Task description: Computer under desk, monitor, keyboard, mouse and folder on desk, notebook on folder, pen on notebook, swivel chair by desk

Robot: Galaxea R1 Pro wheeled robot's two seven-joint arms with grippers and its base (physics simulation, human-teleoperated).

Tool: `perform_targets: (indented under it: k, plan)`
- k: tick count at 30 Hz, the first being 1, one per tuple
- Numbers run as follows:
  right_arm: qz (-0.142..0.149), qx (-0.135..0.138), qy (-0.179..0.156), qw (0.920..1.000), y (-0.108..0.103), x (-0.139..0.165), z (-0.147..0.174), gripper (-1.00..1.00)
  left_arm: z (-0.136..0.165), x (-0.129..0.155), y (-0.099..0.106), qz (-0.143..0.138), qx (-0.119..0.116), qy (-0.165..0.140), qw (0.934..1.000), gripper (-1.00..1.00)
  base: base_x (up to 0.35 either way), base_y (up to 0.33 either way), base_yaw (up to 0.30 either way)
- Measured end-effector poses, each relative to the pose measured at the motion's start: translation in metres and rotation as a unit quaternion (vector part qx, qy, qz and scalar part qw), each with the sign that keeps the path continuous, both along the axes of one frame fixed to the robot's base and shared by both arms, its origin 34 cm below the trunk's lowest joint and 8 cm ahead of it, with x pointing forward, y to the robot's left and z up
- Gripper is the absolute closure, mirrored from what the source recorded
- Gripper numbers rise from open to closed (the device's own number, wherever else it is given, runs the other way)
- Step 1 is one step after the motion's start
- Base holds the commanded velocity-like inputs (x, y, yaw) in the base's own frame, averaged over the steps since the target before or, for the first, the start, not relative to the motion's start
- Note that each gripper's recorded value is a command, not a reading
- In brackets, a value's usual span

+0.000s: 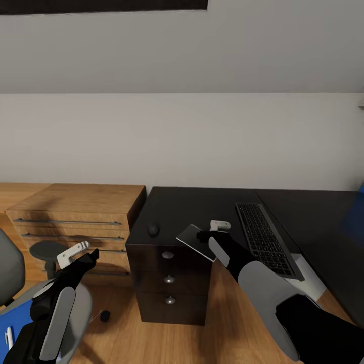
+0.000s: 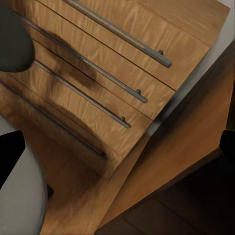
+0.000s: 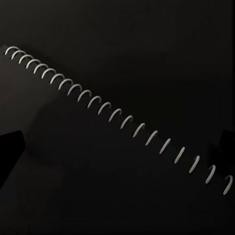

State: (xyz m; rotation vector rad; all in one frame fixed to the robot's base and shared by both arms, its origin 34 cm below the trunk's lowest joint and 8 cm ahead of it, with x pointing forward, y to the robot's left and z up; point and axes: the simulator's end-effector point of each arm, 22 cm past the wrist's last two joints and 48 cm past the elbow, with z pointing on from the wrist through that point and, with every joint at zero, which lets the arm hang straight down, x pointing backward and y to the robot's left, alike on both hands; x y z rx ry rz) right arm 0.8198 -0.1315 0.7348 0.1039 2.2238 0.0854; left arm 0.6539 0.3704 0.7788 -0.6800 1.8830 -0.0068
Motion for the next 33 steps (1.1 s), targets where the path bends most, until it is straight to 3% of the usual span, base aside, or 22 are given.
perform_targets:
  k: [6,33]
  plan:
    - [-0.003,-0.002,0.013,0.9999,-0.004,-0.003,0.001,-1.00,0.012,0.002,0.000,0.000,0.000,0.000,1.0000,-1.00,0.000,0.000,0.000]
    - [-0.005,-0.005,0.005,1.0000,-0.006,0.005,0.055,-1.00,0.057,0.009,-0.008,-0.009,0.001,0.007,0.9999,-1.00,0.000,0.000,0.000]
